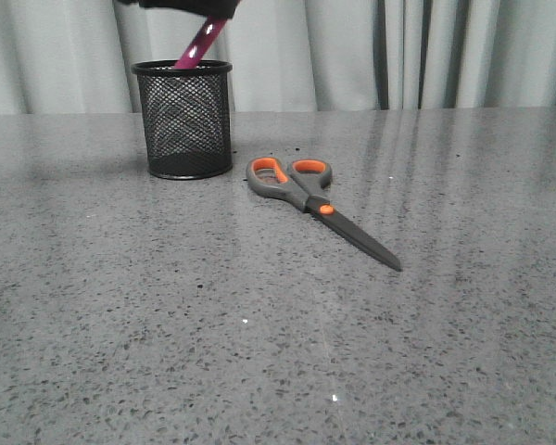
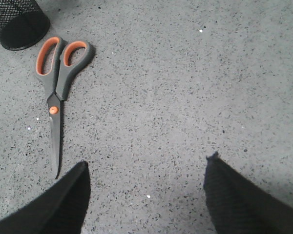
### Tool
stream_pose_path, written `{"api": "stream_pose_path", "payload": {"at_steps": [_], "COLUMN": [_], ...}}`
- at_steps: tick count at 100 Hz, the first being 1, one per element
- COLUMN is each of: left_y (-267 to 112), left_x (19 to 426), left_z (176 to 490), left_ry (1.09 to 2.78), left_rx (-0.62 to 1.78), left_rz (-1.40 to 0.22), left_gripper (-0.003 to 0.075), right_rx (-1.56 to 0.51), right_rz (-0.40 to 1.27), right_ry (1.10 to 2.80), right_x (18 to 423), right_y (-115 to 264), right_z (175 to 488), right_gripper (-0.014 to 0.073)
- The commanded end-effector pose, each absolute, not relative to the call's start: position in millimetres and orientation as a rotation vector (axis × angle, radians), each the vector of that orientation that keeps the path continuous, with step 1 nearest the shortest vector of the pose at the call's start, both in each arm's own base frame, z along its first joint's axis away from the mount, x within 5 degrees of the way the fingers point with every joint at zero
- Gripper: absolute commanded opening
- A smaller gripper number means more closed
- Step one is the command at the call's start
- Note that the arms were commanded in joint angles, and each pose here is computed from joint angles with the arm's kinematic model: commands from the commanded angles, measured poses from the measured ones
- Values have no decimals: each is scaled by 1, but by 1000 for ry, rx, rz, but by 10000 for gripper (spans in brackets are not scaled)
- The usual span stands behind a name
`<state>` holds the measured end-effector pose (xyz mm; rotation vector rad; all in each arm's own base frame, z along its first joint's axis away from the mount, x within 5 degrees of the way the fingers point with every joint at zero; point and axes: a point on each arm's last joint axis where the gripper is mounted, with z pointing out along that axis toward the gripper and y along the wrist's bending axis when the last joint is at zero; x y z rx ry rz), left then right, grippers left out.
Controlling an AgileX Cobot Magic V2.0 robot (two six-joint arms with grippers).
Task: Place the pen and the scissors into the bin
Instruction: 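Carry the highlighter over the mesh cup and release it inside, then lower the right gripper over the orange-handled scissors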
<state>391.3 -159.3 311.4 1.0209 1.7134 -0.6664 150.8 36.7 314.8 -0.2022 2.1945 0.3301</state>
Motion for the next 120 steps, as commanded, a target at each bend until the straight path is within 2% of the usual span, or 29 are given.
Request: {"api": "stream_pose_path", "payload": {"at_steps": [1,23,30,42,54,59,64,74,84,91,103,120], "left_y": [-163,-161,-162,-161,-155,-149,-143,-127,-107,-93,-72,-51], "left_x": [384,383,382,382,385,386,386,378,362,347,319,284], "left_z": [342,335,335,336,337,339,345,363,390,411,441,467], "left_ry": [1629,1646,1646,1645,1649,1655,1648,1616,1568,1529,1485,1548], "left_rx": [970,1063,1075,1070,1042,1011,991,987,997,997,996,964], "left_rz": [-690,-623,-627,-627,-627,-631,-637,-615,-539,-490,-411,-273], "left_gripper": [-19,-16,6,144,362,415,434,408,323,220,-20,-20], "right_rx": [-201,-201,-201,-201,-202,-202,-200,-191,-188,-188,-172,-151], "right_rz": [316,316,316,316,316,316,315,309,306,307,335,360], "right_ry": [2117,2118,2118,2118,2119,2119,2115,2092,2083,2084,2082,2069], "right_x": [154,154,154,154,154,154,154,155,156,156,156,156], "right_y": [36,36,36,36,36,36,36,36,35,35,37,38], "right_z": [329,329,329,329,329,329,330,331,332,332,332,334], "right_gripper": [442,442,442,442,442,442,442,442,443,442,442,442]}}
